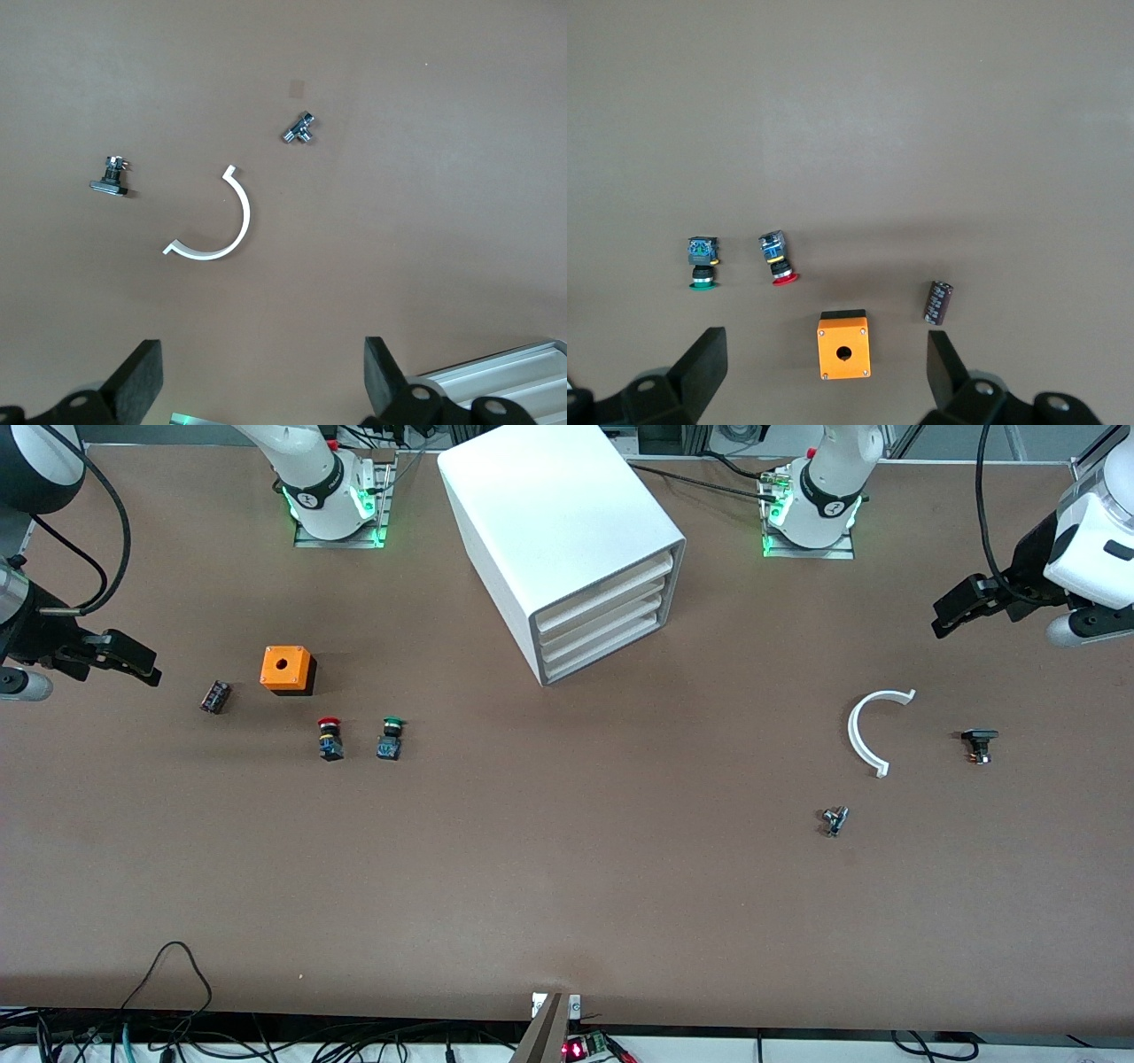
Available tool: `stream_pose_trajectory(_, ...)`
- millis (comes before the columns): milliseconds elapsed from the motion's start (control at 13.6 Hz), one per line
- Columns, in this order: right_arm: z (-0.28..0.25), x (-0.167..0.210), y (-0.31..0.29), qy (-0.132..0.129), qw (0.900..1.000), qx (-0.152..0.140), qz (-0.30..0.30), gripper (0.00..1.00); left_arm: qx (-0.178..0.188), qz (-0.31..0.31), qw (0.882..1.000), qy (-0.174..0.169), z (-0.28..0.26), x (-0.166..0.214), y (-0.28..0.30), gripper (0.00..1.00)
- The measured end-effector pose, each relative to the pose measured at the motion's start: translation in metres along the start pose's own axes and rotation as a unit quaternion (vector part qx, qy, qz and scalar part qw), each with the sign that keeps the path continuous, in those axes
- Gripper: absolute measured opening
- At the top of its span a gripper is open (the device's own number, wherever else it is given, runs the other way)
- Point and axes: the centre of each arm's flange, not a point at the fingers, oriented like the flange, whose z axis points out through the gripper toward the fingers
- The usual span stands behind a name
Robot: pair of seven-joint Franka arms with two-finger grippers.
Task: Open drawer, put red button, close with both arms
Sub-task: 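Reach the right gripper to the red button while the left gripper reaches the drawer, then grasp the red button and drawer handle with the right and left grippers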
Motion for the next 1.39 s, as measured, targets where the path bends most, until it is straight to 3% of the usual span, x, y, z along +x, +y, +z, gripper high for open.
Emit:
stream_pose_trajectory(366, 0.003, 0.0, -0.008, -0.005, 1.0, 0.0, -0.007, 1.0, 0.0, 0.002, 1.0, 0.0, 0.0, 0.0, 0.002, 1.0)
stream_pose_trajectory(733, 0.027, 0.009, -0.01, -0.022, 1.0, -0.003, -0.008, 1.0, 0.004, 0.014, 1.0, -0.022, 0.015, 0.002, 0.013, 1.0)
stream_pose_trajectory(1099, 0.082, 0.03, -0.032, -0.041, 0.999, -0.009, -0.024, 1.0, 0.023, 0.072, 0.992, -0.102, 0.072, -0.006, 0.069, 1.0)
stream_pose_trajectory(1246, 0.113, 0.036, -0.041, -0.057, 0.998, -0.012, -0.031, 1.0, -0.006, 0.105, 0.982, -0.155, 0.114, -0.001, 0.086, 1.0)
stream_pose_trajectory(1393, 0.147, 0.042, -0.054, -0.07, 0.997, -0.015, -0.041, 1.0, -0.063, 0.134, 0.964, -0.22, 0.163, 0.004, 0.095, 1.0)
